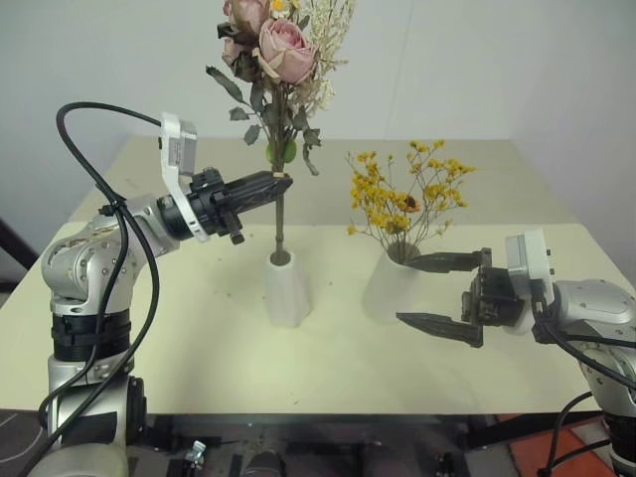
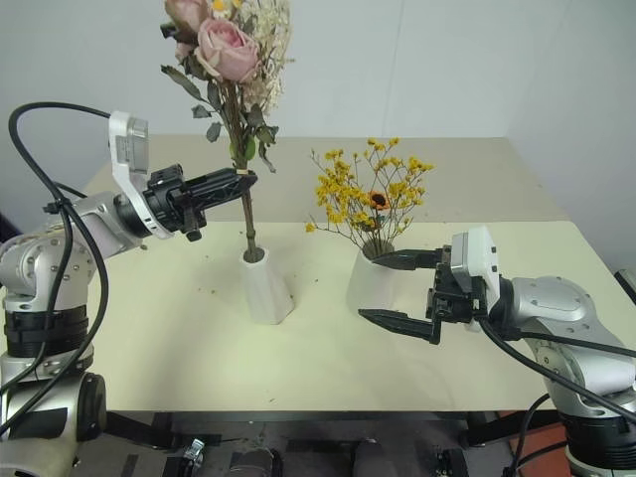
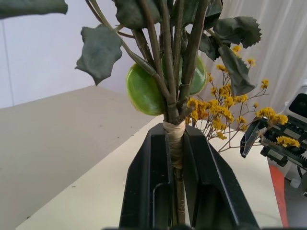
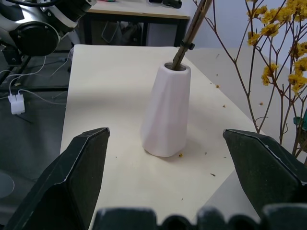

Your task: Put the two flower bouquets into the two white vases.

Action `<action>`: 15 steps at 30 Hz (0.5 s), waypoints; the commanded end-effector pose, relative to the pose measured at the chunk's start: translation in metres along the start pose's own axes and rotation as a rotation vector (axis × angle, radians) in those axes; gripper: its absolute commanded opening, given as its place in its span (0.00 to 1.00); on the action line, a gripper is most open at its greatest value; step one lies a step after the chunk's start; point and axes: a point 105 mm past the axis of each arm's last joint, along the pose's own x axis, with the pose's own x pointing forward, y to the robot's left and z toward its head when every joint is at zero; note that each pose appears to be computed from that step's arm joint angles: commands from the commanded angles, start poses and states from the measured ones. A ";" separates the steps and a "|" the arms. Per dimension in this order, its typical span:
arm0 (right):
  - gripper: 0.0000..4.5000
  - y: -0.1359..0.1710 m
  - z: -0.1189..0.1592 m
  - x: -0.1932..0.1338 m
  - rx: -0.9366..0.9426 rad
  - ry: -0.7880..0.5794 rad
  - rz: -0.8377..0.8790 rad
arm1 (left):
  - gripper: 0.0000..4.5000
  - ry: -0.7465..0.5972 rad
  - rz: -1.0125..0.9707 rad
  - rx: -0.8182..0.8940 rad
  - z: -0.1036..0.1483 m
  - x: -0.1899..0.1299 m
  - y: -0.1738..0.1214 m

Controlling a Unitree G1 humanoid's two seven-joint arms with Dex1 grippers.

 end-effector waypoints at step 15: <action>1.00 0.000 0.012 -0.002 -0.054 -0.030 -0.011 | 0.03 0.001 0.006 0.017 -0.004 -0.004 -0.010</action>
